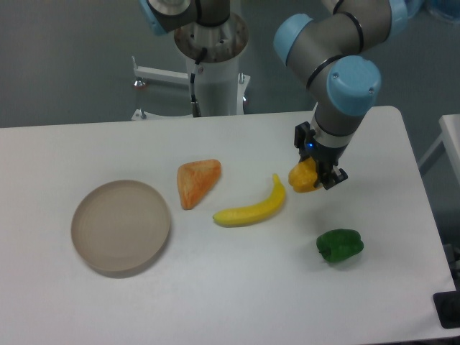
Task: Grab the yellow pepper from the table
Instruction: 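Lift the yellow pepper and carry it toward the green pepper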
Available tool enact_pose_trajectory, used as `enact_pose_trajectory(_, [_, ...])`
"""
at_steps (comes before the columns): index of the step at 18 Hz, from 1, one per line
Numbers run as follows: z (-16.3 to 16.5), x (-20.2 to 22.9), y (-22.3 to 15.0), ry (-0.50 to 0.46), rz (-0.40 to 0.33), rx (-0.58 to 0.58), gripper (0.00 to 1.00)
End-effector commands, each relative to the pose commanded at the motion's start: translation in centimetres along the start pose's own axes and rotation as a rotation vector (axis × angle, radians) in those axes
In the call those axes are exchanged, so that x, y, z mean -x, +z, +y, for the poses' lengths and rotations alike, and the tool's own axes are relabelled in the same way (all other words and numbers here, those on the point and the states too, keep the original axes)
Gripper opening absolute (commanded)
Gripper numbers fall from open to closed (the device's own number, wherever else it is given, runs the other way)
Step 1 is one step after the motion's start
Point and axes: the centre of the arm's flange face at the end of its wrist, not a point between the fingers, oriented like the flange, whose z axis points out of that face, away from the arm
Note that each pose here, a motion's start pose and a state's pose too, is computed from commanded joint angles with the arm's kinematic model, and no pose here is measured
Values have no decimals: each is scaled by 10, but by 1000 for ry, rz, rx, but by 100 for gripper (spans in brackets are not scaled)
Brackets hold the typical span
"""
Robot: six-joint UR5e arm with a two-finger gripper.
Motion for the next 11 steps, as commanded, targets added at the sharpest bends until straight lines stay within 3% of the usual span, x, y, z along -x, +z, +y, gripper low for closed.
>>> enact_pose_trajectory(11, [0, 0, 5, -12, 6, -2, 28])
